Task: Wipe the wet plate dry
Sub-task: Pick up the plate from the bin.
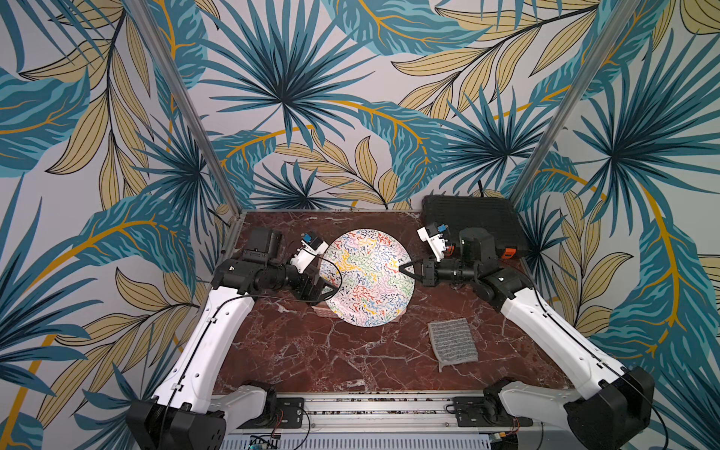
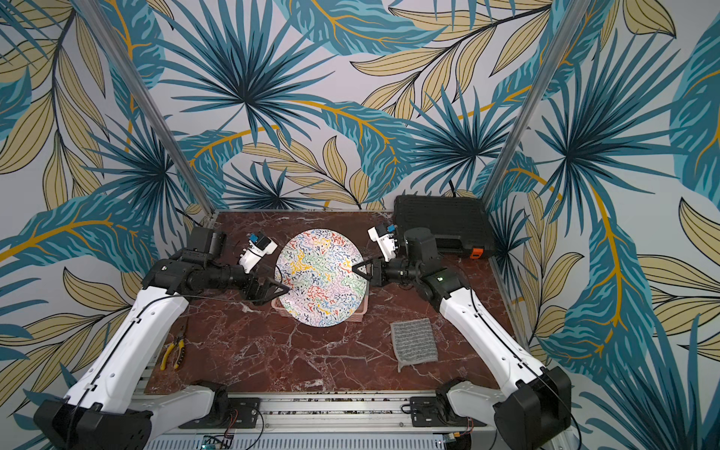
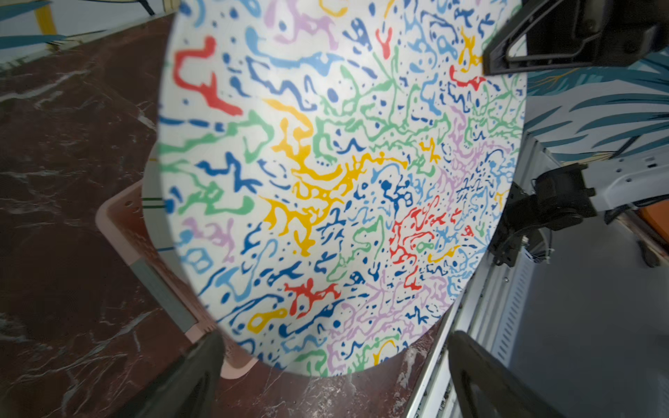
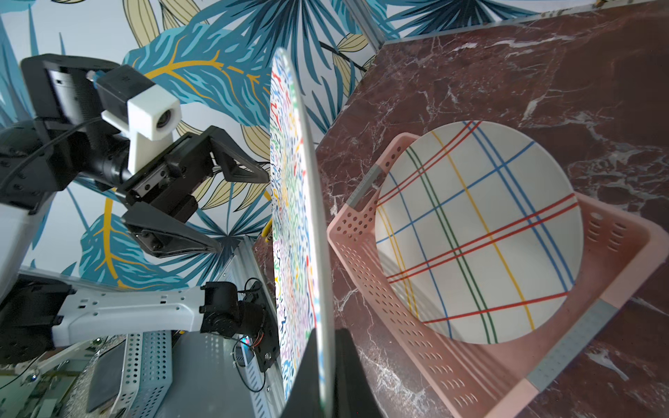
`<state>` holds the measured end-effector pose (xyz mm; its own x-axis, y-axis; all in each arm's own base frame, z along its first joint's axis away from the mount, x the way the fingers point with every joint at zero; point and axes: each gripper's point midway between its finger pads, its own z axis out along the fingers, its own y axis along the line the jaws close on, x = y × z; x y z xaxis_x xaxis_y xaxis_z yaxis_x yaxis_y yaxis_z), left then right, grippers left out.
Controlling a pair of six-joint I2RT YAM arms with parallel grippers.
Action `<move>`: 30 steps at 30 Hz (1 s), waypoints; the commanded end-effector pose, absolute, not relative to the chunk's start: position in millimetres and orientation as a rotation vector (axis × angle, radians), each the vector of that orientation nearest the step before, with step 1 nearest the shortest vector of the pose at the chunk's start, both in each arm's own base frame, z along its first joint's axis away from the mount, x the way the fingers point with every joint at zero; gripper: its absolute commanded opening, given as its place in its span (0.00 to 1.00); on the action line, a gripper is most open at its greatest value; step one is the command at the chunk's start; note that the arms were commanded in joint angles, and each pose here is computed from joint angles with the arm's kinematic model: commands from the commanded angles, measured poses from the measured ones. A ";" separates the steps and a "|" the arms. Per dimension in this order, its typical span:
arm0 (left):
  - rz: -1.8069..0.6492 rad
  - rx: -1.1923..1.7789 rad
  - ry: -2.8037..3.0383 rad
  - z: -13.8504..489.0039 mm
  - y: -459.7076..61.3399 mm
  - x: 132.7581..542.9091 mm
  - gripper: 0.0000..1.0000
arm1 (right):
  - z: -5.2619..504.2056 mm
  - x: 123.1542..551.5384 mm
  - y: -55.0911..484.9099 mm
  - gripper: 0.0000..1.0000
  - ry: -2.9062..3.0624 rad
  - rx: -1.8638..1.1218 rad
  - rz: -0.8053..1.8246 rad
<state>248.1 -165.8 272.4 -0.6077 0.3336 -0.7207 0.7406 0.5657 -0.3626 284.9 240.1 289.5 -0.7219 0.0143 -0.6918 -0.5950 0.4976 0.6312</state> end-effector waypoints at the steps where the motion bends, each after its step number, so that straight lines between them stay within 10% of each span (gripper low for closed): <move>1: -1.134 0.871 2.148 288.1 -183.8 228.8 1.00 | 313.3 267.4 249.0 0.00 1.973 -0.576 1.338; 16: -0.868 0.747 2.182 286.2 -163.9 258.1 1.00 | 303.4 264.1 218.5 0.00 2.064 -0.462 1.173; 30: -1.177 0.744 2.155 286.6 -188.0 245.8 0.97 | 314.2 256.1 240.4 0.00 1.966 -0.581 1.394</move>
<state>251.2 -179.5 281.2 -0.6847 0.2110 -0.6976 0.6806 0.5276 -0.5084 257.0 232.3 305.9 -0.7166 0.0143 -0.6974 -0.6302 0.4154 0.6560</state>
